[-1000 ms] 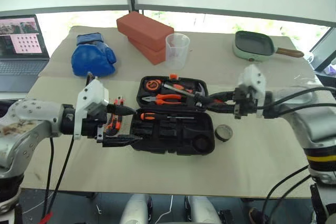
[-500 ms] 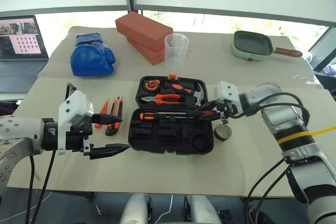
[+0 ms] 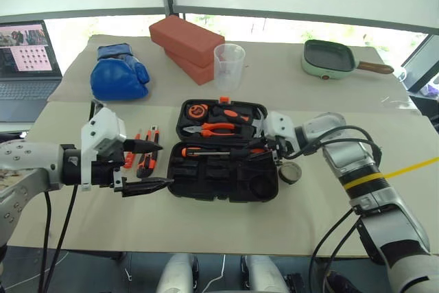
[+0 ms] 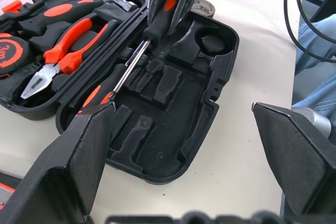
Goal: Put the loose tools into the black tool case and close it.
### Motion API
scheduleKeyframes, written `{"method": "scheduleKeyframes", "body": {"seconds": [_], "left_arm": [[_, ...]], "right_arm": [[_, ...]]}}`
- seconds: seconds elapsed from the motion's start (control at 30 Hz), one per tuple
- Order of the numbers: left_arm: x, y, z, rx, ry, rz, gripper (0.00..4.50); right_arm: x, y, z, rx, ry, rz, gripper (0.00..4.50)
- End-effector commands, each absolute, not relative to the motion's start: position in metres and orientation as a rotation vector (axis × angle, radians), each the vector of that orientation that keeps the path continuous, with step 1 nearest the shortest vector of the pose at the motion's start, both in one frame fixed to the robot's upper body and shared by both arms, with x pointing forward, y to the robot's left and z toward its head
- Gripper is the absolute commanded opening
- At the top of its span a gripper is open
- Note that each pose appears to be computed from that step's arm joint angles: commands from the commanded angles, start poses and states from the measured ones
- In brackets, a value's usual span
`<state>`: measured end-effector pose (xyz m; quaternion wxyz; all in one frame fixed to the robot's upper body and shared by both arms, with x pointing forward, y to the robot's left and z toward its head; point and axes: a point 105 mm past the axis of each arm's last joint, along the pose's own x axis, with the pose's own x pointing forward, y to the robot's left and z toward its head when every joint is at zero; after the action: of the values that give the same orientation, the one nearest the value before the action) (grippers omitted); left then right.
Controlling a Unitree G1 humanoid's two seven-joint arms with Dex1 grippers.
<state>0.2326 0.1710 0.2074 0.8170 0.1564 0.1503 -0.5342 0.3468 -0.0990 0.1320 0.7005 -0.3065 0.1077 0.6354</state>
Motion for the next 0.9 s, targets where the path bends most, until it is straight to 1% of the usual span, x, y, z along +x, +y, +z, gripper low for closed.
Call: {"method": "scheduleKeyframes", "body": {"seconds": [0.03,0.17,0.23,0.3,0.33,0.37,0.4,0.47,0.5,0.53,0.57,0.6,0.63,0.67,0.77,0.83,0.87,0.9], "left_arm": [[0.235,0.171,0.216,0.379,0.287,-1.134,4.50],[0.237,0.172,0.217,0.384,0.281,-1.133,4.50],[0.238,0.172,0.217,0.388,0.277,-1.133,4.50],[0.240,0.172,0.218,0.390,0.274,-1.133,4.50],[0.240,0.172,0.218,0.392,0.271,-1.133,4.50],[0.241,0.171,0.219,0.391,0.267,-1.134,4.50],[0.241,0.171,0.219,0.390,0.266,-1.134,4.50],[0.242,0.171,0.219,0.391,0.264,-1.134,4.50],[0.242,0.171,0.219,0.391,0.263,-1.134,4.50],[0.242,0.171,0.219,0.391,0.262,-1.133,4.50],[0.243,0.171,0.218,0.392,0.261,-1.132,4.50],[0.243,0.171,0.218,0.393,0.261,-1.131,4.50],[0.243,0.171,0.218,0.395,0.261,-1.130,4.50],[0.243,0.171,0.217,0.396,0.262,-1.130,4.50],[0.242,0.171,0.216,0.398,0.265,-1.129,4.50],[0.242,0.172,0.215,0.400,0.268,-1.128,4.50],[0.242,0.172,0.215,0.400,0.269,-1.127,4.50],[0.242,0.172,0.215,0.401,0.270,-1.126,4.50]], "right_arm": [[0.343,-0.098,0.134,-0.692,0.231,1.417,1.04],[0.337,-0.096,0.132,-0.687,0.234,1.425,1.04],[0.336,-0.096,0.130,-0.689,0.239,1.424,2.05],[0.335,-0.094,0.132,-0.679,0.237,1.423,2.62],[0.334,-0.092,0.136,-0.657,0.227,1.425,3.03],[0.331,-0.088,0.147,-0.603,0.203,1.441,3.33],[0.329,-0.085,0.155,-0.565,0.186,1.454,3.53],[0.327,-0.079,0.171,-0.476,0.155,1.458,4.28],[0.328,-0.077,0.174,-0.458,0.147,1.449,4.45],[0.329,-0.075,0.175,-0.446,0.145,1.438,4.45],[0.330,-0.074,0.172,-0.447,0.150,1.429,4.12],[0.331,-0.074,0.169,-0.449,0.155,1.425,3.95],[0.330,-0.074,0.166,-0.451,0.161,1.424,3.62],[0.330,-0.074,0.163,-0.453,0.170,1.421,3.18],[0.331,-0.075,0.156,-0.451,0.191,1.410,2.25],[0.331,-0.075,0.152,-0.452,0.198,1.404,1.52],[0.331,-0.076,0.150,-0.454,0.204,1.400,1.22],[0.332,-0.076,0.147,-0.455,0.211,1.395,0.80]]}}
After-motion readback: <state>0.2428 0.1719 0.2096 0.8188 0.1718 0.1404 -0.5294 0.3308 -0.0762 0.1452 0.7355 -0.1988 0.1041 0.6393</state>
